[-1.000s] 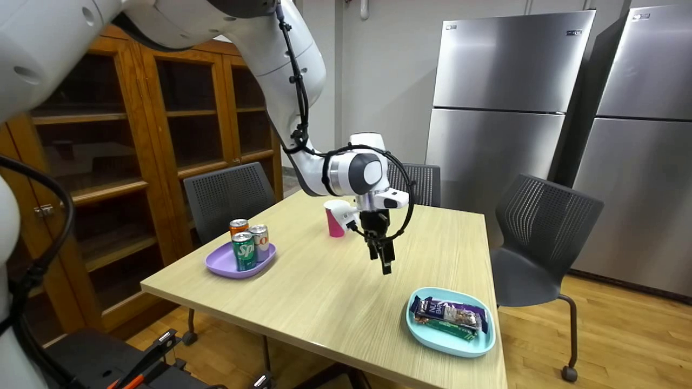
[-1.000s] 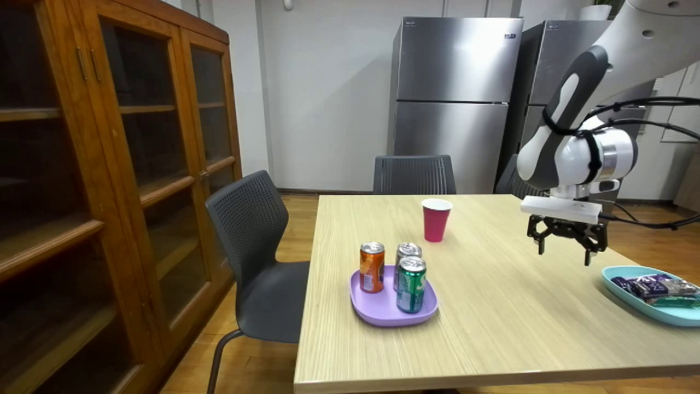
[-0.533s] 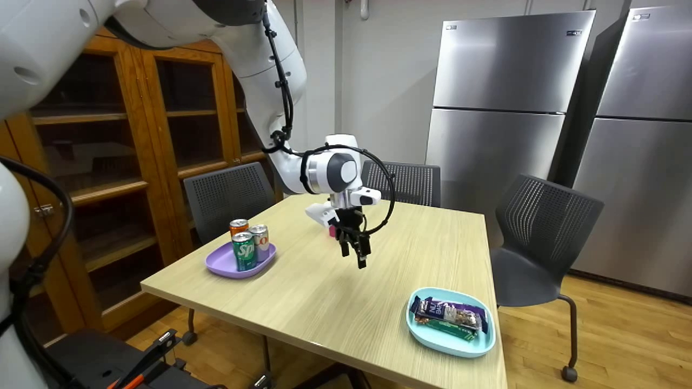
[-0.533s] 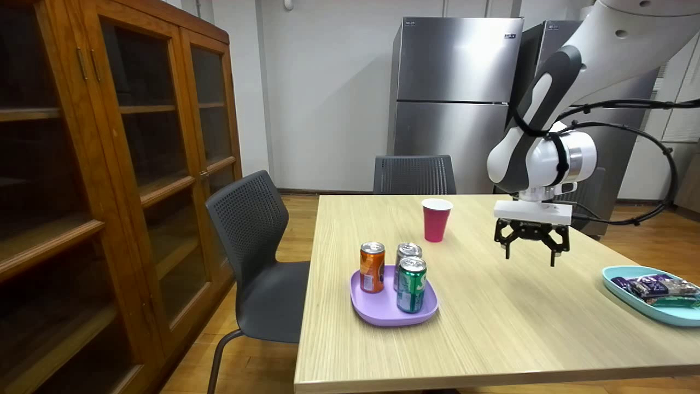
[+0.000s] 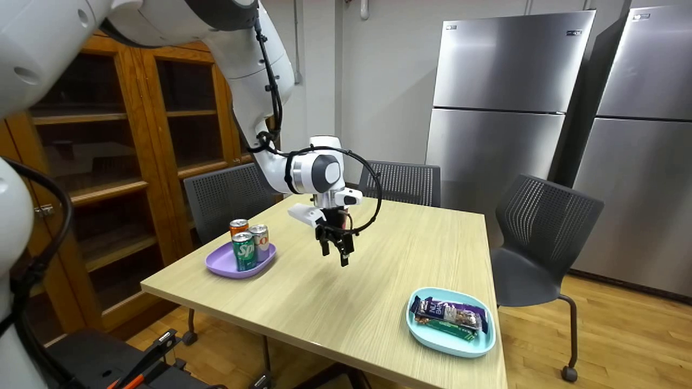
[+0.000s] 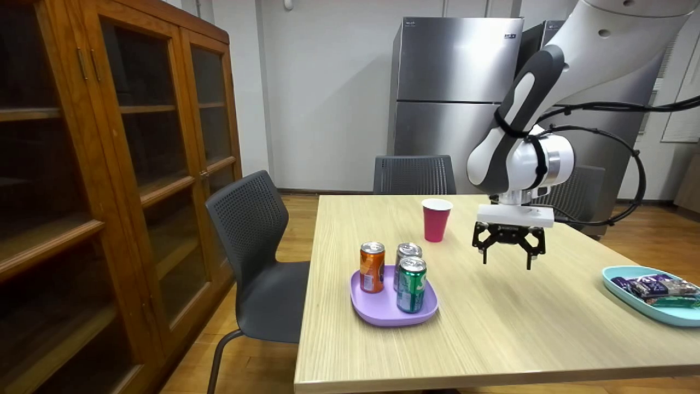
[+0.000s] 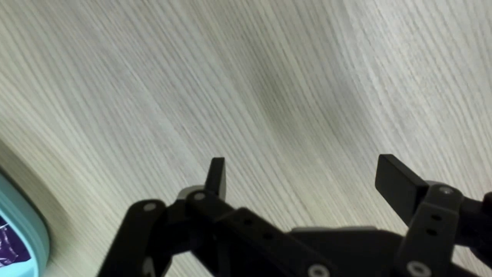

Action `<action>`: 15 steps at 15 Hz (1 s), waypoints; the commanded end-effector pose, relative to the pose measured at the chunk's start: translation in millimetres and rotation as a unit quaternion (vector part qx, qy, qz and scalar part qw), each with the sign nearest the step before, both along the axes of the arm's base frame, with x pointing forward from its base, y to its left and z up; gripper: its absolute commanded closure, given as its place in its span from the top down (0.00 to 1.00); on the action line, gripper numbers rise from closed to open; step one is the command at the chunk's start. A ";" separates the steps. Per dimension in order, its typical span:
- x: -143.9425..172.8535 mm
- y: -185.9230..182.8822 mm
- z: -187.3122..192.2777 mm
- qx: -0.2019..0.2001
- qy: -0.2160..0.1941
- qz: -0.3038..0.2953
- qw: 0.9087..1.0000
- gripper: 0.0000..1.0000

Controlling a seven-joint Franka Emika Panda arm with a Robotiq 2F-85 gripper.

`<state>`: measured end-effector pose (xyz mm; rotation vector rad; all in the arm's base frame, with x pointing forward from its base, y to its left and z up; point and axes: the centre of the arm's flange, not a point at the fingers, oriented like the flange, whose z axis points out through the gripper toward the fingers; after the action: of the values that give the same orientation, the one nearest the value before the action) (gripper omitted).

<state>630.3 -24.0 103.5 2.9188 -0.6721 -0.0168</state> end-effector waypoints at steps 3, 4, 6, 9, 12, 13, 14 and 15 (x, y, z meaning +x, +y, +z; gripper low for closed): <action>-0.6 11.9 -0.8 0.000 0.001 0.011 1.000 1.00; -0.6 14.4 -0.9 0.000 0.002 0.013 1.000 1.00; -0.7 15.2 -0.9 -0.001 0.002 0.014 1.000 1.00; -0.7 14.2 -0.8 -0.001 0.002 0.013 1.000 1.00; -0.8 14.2 -0.9 -0.001 0.002 0.013 1.000 1.00; -0.8 14.2 -0.9 -0.001 0.002 0.013 1.000 1.00; -0.8 14.1 -0.9 -0.001 0.002 0.013 1.000 1.00; -0.8 14.1 -0.9 -0.001 0.002 0.013 1.000 1.00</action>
<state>629.5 -9.9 102.6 2.9237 -0.6327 -0.0190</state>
